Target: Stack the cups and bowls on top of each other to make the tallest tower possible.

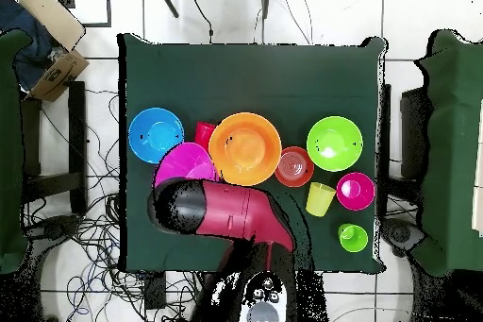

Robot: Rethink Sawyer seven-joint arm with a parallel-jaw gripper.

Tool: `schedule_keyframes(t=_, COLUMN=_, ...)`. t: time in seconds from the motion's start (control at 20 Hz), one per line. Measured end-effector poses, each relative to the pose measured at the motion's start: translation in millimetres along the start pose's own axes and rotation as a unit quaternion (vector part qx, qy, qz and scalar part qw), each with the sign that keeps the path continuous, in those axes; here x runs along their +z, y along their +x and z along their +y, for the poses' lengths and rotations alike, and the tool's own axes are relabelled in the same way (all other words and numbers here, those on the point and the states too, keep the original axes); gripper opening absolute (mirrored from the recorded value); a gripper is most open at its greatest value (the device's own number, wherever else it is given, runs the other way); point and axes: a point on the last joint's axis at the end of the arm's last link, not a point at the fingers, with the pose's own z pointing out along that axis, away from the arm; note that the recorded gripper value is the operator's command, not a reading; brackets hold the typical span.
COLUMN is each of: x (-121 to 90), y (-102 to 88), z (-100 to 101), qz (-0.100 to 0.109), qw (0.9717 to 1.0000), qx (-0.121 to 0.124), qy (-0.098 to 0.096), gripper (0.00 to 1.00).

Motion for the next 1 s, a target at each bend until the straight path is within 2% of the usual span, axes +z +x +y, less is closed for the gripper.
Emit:
schedule_keyframes(t=0.4, x=-2.1, y=-9.4, z=-6.1, qz=-0.002, qw=0.9999, qx=0.012, qy=-0.006, gripper=0.0)
schedule_keyframes(t=1.0, x=-0.5, y=-29.6, z=-28.4, qz=-0.004, qw=0.9993, qx=0.036, qy=-0.01, gripper=0.0)
